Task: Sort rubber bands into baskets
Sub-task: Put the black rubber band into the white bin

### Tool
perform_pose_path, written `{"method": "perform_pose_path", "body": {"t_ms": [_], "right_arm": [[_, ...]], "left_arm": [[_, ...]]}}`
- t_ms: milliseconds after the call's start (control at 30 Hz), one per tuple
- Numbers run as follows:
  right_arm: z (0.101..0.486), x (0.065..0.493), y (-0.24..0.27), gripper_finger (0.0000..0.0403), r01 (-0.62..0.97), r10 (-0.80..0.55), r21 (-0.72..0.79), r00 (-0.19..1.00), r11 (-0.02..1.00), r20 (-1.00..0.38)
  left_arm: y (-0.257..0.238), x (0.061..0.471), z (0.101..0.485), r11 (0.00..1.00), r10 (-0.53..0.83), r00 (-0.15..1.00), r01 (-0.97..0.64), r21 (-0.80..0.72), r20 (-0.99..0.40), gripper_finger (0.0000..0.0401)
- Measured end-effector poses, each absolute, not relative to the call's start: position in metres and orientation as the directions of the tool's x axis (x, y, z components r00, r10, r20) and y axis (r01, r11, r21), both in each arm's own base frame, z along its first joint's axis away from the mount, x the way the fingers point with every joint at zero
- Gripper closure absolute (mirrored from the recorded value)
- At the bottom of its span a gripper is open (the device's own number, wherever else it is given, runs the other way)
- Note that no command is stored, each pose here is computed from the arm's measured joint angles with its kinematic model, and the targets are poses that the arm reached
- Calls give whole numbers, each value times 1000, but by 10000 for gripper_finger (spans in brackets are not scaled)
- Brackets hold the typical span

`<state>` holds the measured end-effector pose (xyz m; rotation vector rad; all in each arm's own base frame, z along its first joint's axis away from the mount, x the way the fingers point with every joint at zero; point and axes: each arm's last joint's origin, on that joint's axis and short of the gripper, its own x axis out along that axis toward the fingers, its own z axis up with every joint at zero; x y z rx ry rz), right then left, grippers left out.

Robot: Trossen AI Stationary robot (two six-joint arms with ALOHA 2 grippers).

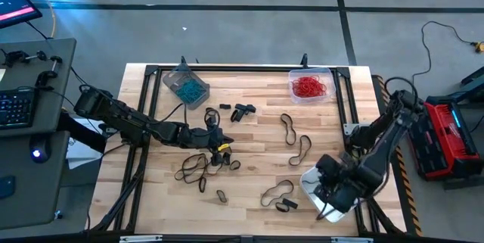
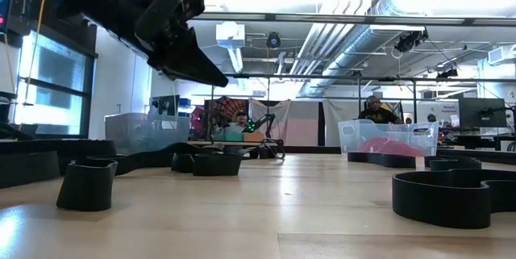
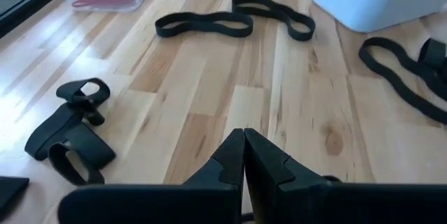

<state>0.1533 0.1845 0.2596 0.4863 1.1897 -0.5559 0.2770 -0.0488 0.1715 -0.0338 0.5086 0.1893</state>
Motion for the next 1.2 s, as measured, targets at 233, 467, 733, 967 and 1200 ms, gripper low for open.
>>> {"method": "perform_pose_path", "body": {"t_ms": [233, 467, 733, 967, 1200], "right_arm": [[261, 181, 145, 366, 612, -218, 10, 297, 791, -930], [231, 216, 98, 370, 649, -249, 13, 310, 761, -918], [199, 230, 48, 327, 757, -341, 7, 302, 653, -890], [180, 233, 19, 234, 834, -414, 52, 326, 550, -850], [158, 233, 1, 206, 864, -440, 53, 307, 501, -844]], "left_arm": [[-49, 277, 171, 982, 175, 853, -190, 19, -492, 398], [-49, 277, 171, 984, 154, 855, -176, 1, -495, 398], [-50, 277, 171, 986, 141, 857, -165, -6, -497, 398], [-50, 277, 171, 986, 139, 857, -168, -14, -497, 398], [-50, 277, 171, 986, 139, 857, -168, -15, -497, 398]]}}
